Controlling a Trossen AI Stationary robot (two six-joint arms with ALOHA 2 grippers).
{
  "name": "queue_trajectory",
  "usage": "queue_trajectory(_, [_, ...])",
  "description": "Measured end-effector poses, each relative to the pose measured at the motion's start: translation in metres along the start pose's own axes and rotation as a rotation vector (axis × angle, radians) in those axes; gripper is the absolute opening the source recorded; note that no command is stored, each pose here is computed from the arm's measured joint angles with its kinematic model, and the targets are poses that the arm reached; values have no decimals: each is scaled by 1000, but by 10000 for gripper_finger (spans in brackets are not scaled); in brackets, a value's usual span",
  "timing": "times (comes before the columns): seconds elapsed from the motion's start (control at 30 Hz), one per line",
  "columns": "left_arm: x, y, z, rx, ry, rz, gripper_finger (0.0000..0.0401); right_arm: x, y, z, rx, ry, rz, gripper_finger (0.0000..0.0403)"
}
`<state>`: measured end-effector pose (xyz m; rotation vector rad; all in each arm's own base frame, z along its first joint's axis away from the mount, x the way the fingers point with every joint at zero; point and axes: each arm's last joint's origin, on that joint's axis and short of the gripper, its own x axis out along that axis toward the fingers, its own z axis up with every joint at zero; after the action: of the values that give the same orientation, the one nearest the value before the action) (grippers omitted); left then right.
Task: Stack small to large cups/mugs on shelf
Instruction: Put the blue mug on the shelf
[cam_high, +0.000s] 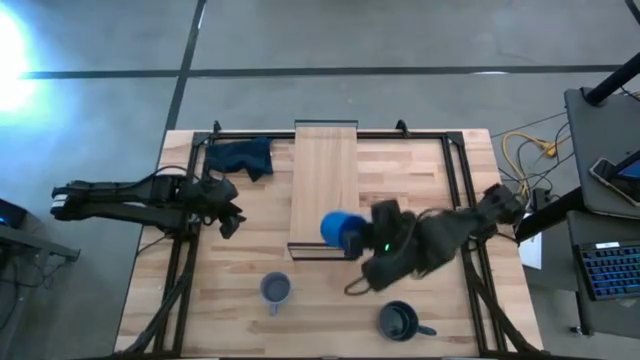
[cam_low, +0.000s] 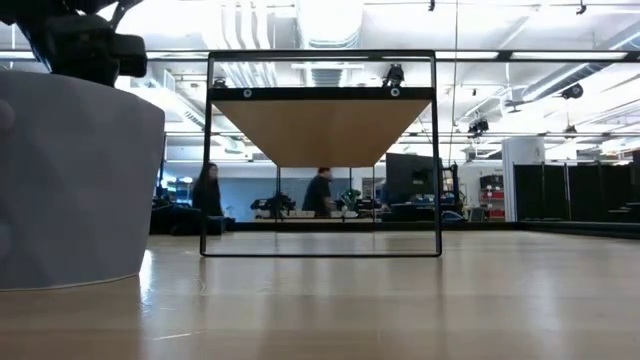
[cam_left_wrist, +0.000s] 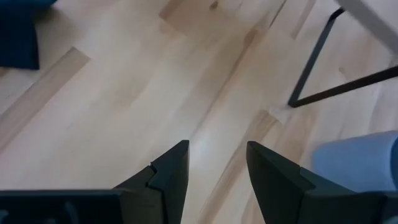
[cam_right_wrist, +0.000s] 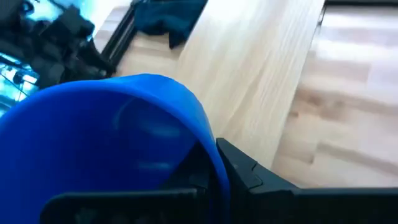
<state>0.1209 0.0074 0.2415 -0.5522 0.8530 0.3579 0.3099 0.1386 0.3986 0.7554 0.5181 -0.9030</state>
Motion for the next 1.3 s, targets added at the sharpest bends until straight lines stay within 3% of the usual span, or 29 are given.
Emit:
queue_trajectory(0.13, [0, -4, 5, -5, -42, -42, 146, 7, -15, 49, -6, -6, -28, 12])
queue_trajectory(0.23, [0, -6, 8, -7, -74, -70, 146, 24, -24, 83, -36, 65, -41, 13])
queue_trajectory(0.4, [2, -7, 9, -6, -61, -65, 146, 55, -27, 132, -131, 107, 30, 13])
queue_trajectory(0.6, [5, -8, 9, -5, -25, -78, 146, 83, -43, 180, -198, 88, -7, 13])
queue_trajectory(0.87, [5, -8, 9, -1, -20, -82, 146, 121, -60, 223, -230, 119, -16, 13])
queue_trajectory(1.3, [15, -10, 9, 50, 33, -67, 146, 210, -91, 243, -257, 312, -62, 13])
